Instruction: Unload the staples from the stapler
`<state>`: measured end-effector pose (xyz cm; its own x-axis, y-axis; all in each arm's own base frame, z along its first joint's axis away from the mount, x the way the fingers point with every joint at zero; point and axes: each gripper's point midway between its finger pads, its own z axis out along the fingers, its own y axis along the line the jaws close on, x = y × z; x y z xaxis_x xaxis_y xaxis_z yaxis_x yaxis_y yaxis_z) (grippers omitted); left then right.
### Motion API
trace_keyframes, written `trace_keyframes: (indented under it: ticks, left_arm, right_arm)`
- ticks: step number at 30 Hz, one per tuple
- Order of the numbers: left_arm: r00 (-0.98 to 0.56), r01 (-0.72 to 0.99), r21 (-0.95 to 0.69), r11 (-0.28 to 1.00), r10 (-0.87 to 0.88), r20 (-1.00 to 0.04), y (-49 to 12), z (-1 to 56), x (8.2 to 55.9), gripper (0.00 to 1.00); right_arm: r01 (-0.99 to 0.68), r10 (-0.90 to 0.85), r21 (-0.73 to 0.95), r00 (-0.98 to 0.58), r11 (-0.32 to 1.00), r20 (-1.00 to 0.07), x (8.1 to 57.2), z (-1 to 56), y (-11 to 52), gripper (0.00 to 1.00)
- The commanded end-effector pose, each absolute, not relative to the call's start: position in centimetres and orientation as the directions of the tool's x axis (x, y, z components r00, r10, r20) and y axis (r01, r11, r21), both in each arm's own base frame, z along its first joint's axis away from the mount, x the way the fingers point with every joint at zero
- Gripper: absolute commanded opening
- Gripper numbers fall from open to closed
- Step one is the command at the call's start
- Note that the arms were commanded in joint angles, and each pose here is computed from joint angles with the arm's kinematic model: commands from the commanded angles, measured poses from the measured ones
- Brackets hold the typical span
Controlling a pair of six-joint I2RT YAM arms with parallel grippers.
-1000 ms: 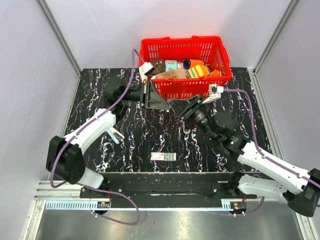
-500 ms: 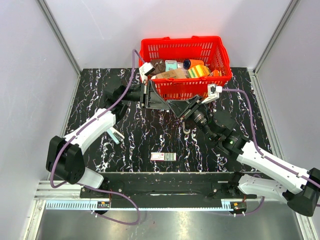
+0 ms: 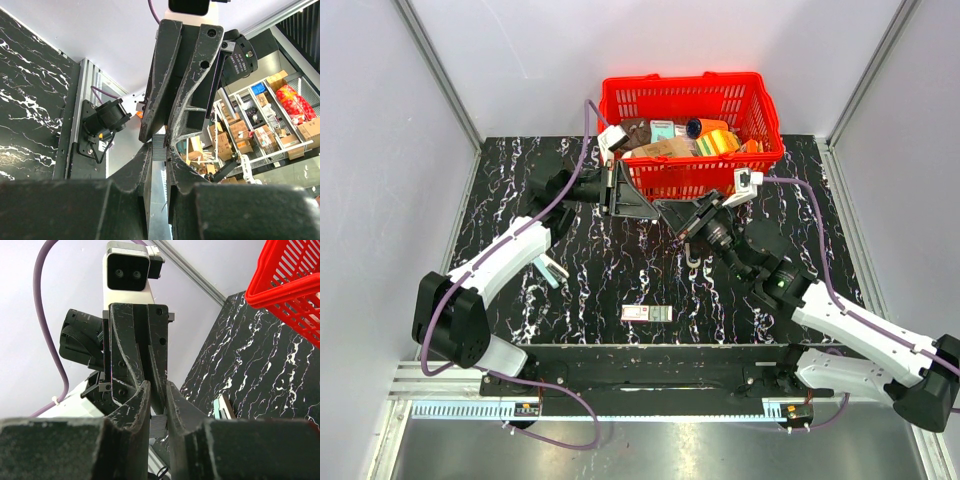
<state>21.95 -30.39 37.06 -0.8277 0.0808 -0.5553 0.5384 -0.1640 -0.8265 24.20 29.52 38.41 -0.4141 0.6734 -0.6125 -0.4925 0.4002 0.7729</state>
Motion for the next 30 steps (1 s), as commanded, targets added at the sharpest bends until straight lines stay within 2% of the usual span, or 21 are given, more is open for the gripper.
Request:
trace_keyframes:
  ticks: [1, 5, 7, 14, 17, 20, 23, 26, 30]
  left_arm:
    - [-0.779, 0.617, -0.767, -0.179, 0.005, -0.627, -29.6, 39.6, 22.1, 0.0]
    - [-0.785, 0.61, -0.773, -0.172, -0.001, -0.619, -29.5, 39.4, 22.4, 0.03]
    - [-0.785, 0.61, -0.773, -0.171, 0.0, -0.62, -29.5, 39.4, 22.4, 0.11]
    - [-0.782, 0.618, -0.776, -0.131, 0.001, -0.623, -29.3, 38.7, 22.8, 0.49]
    - [-0.782, 0.621, -0.779, -0.09, -0.005, -0.623, -28.8, 37.9, 23.8, 0.58]
    - [-0.758, 0.653, -0.758, -0.018, -0.011, -0.652, -27.9, 36.8, 25.3, 0.61]
    - [-0.758, 0.648, -0.748, 0.145, 0.027, -0.652, -26.6, 32.7, 27.0, 0.63]
    - [-0.682, 0.715, -0.628, 0.306, 0.11, -0.723, -25.4, 28.4, 28.8, 0.63]
    - [-0.67, 0.703, -0.52, 0.484, 0.209, -0.712, -23.3, 22.1, 30.4, 0.62]
  right_arm:
    - [-0.488, 0.651, 0.77, -0.433, 0.412, -0.623, 24.3, 37.8, 30.0, 0.19]
    - [-0.474, 0.647, 0.773, -0.439, 0.422, -0.623, 24.5, 37.3, 30.1, 0.14]
    - [-0.47, 0.648, 0.773, -0.437, 0.426, -0.624, 24.6, 37.2, 30.0, 0.13]
    - [-0.438, 0.642, 0.767, -0.427, 0.469, -0.637, 24.7, 36.9, 29.1, 0.11]
    - [-0.398, 0.63, 0.763, -0.431, 0.51, -0.646, 24.7, 36.1, 28.3, 0.11]
    - [-0.334, 0.595, 0.748, -0.458, 0.574, -0.661, 24.7, 34.2, 27.6, 0.11]
    - [-0.264, 0.547, 0.728, -0.513, 0.633, -0.662, 24.5, 31.5, 27.4, 0.11]
    - [-0.188, 0.491, 0.698, -0.587, 0.691, -0.644, 24.2, 28.3, 27.4, 0.1]
    - [-0.051, 0.404, 0.601, -0.695, 0.798, -0.595, 23.9, 22.5, 27.4, 0.09]
